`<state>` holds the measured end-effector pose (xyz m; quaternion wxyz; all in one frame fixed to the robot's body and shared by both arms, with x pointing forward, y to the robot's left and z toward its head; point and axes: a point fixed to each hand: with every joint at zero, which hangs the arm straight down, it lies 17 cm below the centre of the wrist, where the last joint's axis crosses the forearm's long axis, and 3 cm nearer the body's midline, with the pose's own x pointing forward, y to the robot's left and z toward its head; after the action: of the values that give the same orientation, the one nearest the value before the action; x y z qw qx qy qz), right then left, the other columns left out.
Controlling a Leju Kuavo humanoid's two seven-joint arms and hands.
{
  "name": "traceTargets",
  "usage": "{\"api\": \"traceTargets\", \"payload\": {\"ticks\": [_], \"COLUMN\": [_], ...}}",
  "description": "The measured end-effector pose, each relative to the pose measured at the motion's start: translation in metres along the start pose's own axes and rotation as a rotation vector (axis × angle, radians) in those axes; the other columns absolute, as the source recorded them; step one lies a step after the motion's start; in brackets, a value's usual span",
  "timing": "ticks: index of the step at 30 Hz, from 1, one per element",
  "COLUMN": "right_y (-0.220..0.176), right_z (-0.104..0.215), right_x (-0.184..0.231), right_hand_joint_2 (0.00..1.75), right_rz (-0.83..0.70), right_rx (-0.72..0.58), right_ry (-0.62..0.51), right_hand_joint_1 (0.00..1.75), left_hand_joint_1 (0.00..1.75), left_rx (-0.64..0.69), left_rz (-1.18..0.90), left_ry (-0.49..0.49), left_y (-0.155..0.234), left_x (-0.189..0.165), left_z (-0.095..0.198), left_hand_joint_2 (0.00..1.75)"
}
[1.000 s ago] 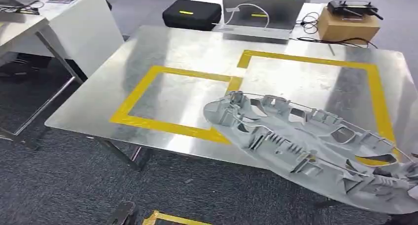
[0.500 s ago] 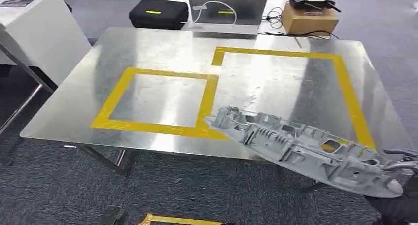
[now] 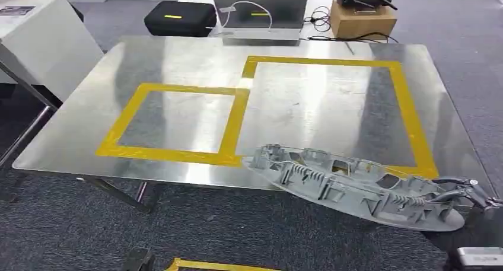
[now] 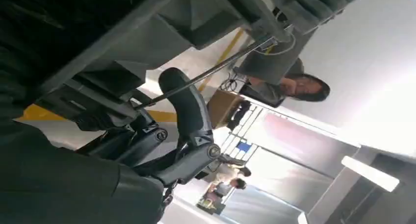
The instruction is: Take the parts from the cabinet and place them on the table.
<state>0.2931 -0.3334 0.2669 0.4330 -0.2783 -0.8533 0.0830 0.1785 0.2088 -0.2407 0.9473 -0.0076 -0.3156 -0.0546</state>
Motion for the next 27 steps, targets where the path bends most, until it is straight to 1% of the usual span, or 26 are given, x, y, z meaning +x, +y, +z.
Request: {"api": "traceTargets", "payload": {"ticks": [4,11,15,22,27], "right_y": [0.009,0.011,0.019,0.034,0.032], "right_z": [-0.005,-0.018,-0.027,-0.055,-0.086], "right_x": [-0.031,-0.102,-0.158,-0.209,-0.251], "right_hand_joint_2": [1.75,1.75,1.75,1.75,1.75], "right_rz": [0.064,0.217,0.338,0.502,0.613], "right_rx": [0.081,0.243,0.377,0.512,0.576], "right_ry": [0.052,0.154,0.249,0.311,0.385], "right_hand_joint_1": [1.75,1.75,1.75,1.75,1.75], "left_hand_joint_1": [0.0,0.0,0.0,0.0,0.0], "left_rx": [-0.016,-0.043,-0.07,-0.111,-0.139], "left_rz": [-0.011,-0.032,-0.05,-0.11,-0.137], "left_ry": [-0.004,-0.003,0.008,0.041,-0.012], "left_y": [-0.002,-0.007,-0.012,-0.021,-0.029], "left_x": [0.003,0.009,0.009,0.005,0.03], "left_z": [-0.001,-0.003,-0.003,-0.003,-0.009], "left_hand_joint_2": [0.0,0.0,0.0,0.0,0.0]}}
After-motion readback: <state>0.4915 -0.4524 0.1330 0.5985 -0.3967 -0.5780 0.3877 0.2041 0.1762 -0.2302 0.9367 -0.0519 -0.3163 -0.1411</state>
